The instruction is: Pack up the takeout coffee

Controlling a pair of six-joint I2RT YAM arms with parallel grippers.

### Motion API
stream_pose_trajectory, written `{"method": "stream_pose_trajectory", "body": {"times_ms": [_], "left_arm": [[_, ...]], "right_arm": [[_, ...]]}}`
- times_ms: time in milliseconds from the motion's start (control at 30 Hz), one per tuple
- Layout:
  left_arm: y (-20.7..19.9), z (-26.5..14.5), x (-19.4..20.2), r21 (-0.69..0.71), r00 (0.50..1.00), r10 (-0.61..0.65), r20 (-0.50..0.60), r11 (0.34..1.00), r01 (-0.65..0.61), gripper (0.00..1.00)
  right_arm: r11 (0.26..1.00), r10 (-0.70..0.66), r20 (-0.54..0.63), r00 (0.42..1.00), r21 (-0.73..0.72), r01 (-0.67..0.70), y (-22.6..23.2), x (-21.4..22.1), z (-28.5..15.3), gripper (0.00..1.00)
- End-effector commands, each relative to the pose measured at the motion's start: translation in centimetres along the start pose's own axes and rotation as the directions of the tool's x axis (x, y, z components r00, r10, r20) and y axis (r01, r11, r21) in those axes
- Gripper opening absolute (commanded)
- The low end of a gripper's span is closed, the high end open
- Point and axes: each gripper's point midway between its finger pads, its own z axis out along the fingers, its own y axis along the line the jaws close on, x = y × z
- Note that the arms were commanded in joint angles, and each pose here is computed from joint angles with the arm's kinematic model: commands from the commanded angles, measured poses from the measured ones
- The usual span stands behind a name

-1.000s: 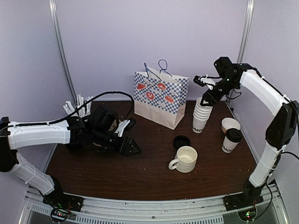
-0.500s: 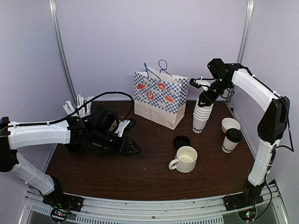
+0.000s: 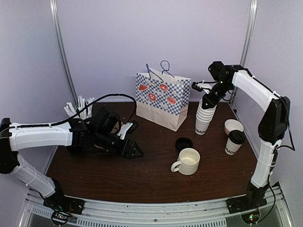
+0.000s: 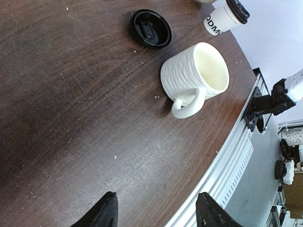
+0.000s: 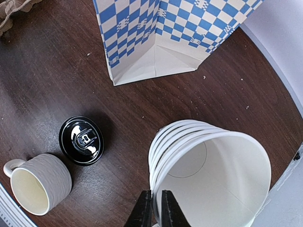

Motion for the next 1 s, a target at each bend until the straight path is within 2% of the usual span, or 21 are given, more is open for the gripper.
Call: {"method": "stream_pose_trajectory", "body": {"times_ms": [0, 333, 833, 967], "left_arm": [[-0.8, 0.4, -0.2, 0.047, 1.000, 0.012, 0.009, 0.999, -0.012, 0.59], [-0.5, 0.2, 0.0, 0.023, 1.000, 0.014, 0.001, 1.000, -0.014, 0.59], [-0.2, 0.8, 0.3, 0.026, 1.000, 0.007, -0.009, 1.000, -0.006, 0.59], [-0.3, 0.8, 0.2, 0.028, 1.000, 0.008, -0.006, 1.000, -0.008, 0.59]], "right_arm": [[1.000, 0.004, -0.012, 1.000, 0.008, -0.004, 0.0, -0.2, -0.1, 0.13], [1.000, 0.013, -0.029, 0.999, 0.003, -0.013, 0.1, 0.1, 0.3, 0.14], [0.998, -0.021, -0.009, 1.000, 0.061, 0.021, 0.2, -0.3, -3.0, 0.04], [0.990, -0.041, -0.021, 0.999, 0.136, 0.044, -0.7, -0.6, -4.4, 0.00]]}}
